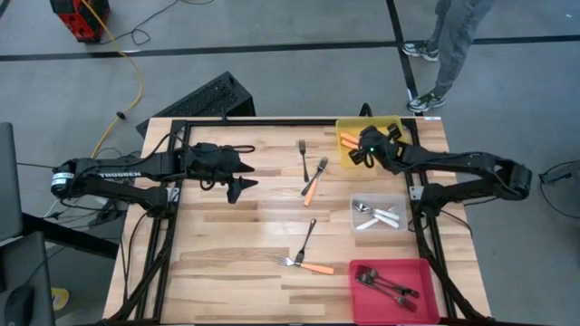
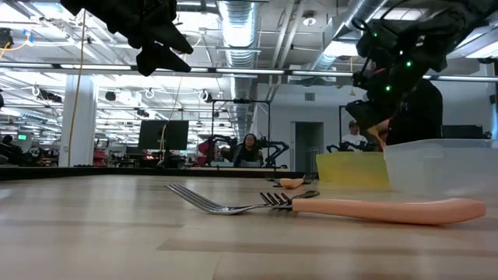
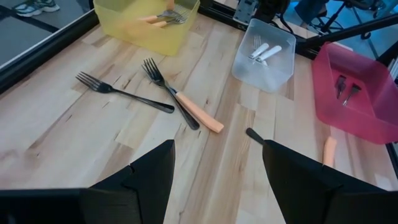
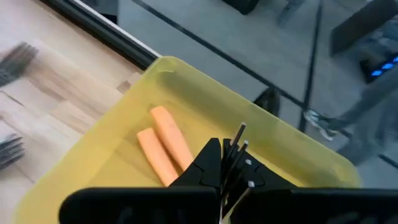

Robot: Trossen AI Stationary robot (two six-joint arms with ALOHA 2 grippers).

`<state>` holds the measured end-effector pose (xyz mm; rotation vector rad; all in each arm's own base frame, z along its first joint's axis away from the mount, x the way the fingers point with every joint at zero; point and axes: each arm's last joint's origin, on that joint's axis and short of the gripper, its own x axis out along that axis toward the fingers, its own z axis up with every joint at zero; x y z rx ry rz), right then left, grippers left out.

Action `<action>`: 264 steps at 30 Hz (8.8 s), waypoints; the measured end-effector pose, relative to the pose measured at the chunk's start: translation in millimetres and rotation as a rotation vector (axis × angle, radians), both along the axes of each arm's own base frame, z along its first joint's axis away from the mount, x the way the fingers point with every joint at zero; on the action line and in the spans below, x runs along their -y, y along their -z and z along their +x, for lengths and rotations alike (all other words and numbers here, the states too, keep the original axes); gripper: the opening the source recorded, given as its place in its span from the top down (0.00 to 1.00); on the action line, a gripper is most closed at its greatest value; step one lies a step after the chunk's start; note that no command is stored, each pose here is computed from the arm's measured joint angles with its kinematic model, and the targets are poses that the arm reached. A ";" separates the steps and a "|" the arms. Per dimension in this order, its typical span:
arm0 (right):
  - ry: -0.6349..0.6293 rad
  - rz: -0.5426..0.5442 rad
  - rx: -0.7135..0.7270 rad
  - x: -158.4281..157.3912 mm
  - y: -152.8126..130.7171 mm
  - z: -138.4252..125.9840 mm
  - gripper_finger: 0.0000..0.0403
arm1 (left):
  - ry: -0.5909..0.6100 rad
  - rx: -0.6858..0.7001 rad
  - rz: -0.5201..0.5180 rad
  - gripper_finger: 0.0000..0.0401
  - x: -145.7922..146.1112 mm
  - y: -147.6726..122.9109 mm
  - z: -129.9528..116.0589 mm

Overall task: Sort silverware by color (type)
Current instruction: Put the orange fork into the yellow bin

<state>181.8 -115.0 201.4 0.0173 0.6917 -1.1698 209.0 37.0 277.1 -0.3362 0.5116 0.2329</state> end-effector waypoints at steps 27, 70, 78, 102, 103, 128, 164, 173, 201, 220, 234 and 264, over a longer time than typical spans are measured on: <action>-0.015 0.087 0.141 15.7 5.8 -8.0 0.91 | -0.007 -0.047 -0.005 0.44 0.2 3.9 -2.4; -0.129 0.178 0.323 18.9 5.1 -15.3 0.46 | -0.040 -0.114 0.002 0.44 -0.4 9.4 -5.6; -0.322 0.185 0.458 -1.7 -29.8 -22.1 0.46 | -0.074 -0.093 0.002 0.44 2.1 28.9 -4.8; -1.005 0.458 0.578 -144.7 -33.7 8.3 0.46 | -0.129 0.382 -0.100 0.44 12.3 75.1 -8.7; -1.030 0.456 0.591 -150.1 -33.9 10.9 0.46 | -0.122 0.386 -0.107 0.44 13.8 75.2 -7.9; -1.043 0.469 0.599 -188.6 -8.4 38.5 0.46 | 0.024 0.092 0.115 0.44 58.1 78.5 126.3; -1.065 0.444 0.571 -205.2 -6.4 32.0 0.46 | 0.180 0.182 0.073 0.44 20.0 64.4 140.3; -1.064 0.443 0.575 -204.8 -6.8 32.3 0.46 | 0.111 0.162 0.089 0.44 10.0 65.8 139.2; -1.027 0.413 0.562 -203.1 -5.5 32.0 0.46 | -0.115 -0.025 0.213 0.44 4.9 93.3 138.7; -1.018 0.421 0.555 -203.0 -4.6 31.7 0.46 | -0.397 -0.129 0.323 0.44 24.9 150.2 206.8; -1.018 0.422 0.547 -203.1 -3.9 31.4 0.46 | -0.470 -0.198 0.376 0.44 29.3 165.3 226.7; -1.011 0.444 0.557 -204.0 -3.7 30.9 0.46 | -0.385 -0.261 0.284 0.89 35.1 202.9 228.4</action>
